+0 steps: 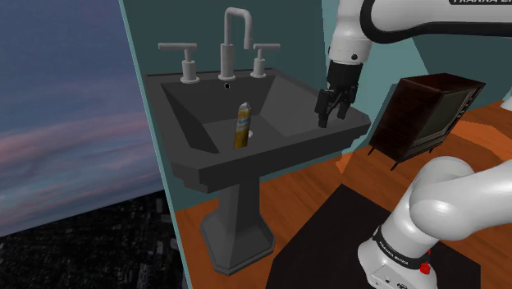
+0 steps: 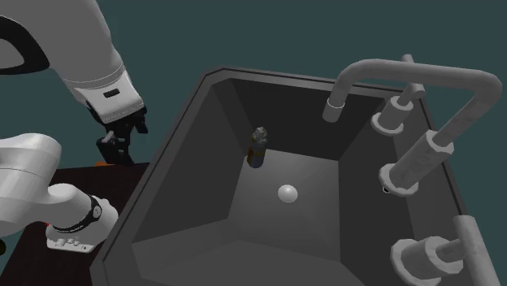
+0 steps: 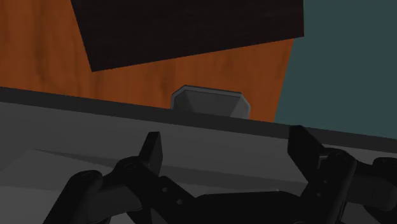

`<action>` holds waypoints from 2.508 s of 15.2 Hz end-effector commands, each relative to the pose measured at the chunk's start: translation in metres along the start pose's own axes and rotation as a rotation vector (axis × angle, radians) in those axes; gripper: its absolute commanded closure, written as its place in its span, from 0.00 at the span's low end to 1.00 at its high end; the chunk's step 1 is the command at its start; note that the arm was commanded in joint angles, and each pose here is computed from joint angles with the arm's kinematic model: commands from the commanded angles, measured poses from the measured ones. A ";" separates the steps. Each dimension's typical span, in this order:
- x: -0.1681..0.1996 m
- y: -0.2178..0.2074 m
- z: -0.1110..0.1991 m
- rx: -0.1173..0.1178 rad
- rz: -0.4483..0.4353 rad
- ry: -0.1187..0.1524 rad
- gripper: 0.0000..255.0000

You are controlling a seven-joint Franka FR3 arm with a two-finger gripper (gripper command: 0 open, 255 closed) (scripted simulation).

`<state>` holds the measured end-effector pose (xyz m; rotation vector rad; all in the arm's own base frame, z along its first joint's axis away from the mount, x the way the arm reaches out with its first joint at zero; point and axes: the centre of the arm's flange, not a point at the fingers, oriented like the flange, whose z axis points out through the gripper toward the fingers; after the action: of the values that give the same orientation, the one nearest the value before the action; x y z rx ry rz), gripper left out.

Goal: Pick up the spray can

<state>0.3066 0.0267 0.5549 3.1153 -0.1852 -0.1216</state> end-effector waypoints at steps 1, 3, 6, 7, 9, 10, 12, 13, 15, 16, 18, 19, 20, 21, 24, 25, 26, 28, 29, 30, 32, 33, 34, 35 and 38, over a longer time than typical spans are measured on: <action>0.000 0.000 0.000 0.000 0.000 0.000 0.00; 0.024 -0.010 0.001 0.003 0.020 0.001 0.00; 0.060 -0.025 0.001 0.007 0.049 0.003 0.00; 0.072 -0.030 0.002 0.008 0.059 0.004 0.00; 0.097 -0.039 0.002 0.011 0.078 0.005 0.00; 0.109 -0.043 0.002 0.012 0.088 0.005 0.00; 0.134 -0.051 0.003 0.015 0.107 0.007 0.00; 0.146 -0.055 0.003 0.016 0.117 0.007 0.00; 0.171 -0.062 0.003 0.019 0.137 0.008 0.00; 0.184 -0.066 0.003 0.020 0.146 0.009 0.00; 0.209 -0.073 0.003 0.022 0.166 0.010 0.00; 0.222 -0.076 0.004 0.024 0.176 0.011 0.00; 0.234 -0.079 0.004 0.025 0.185 0.011 0.00; 0.247 -0.082 0.004 0.026 0.195 0.012 0.00; 0.284 -0.090 0.004 0.030 0.223 0.014 0.00; 0.284 -0.090 0.009 0.030 0.223 0.014 0.00; 0.284 -0.090 0.014 0.030 0.223 0.014 0.00; 0.285 -0.090 0.025 0.030 0.223 0.014 0.00; 0.286 -0.090 0.030 0.030 0.223 0.014 0.00; 0.286 -0.090 0.035 0.030 0.223 0.014 0.00; 0.287 -0.091 0.044 0.030 0.223 0.014 0.00; 0.287 -0.091 0.044 0.030 0.223 0.014 0.00; 0.286 -0.091 0.044 0.030 0.223 0.014 1.00; 0.287 -0.091 0.044 0.030 0.223 0.014 1.00; 0.286 -0.091 0.044 0.030 0.223 0.014 1.00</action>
<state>0.5973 0.0819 0.4881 3.0973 -0.5363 -0.0909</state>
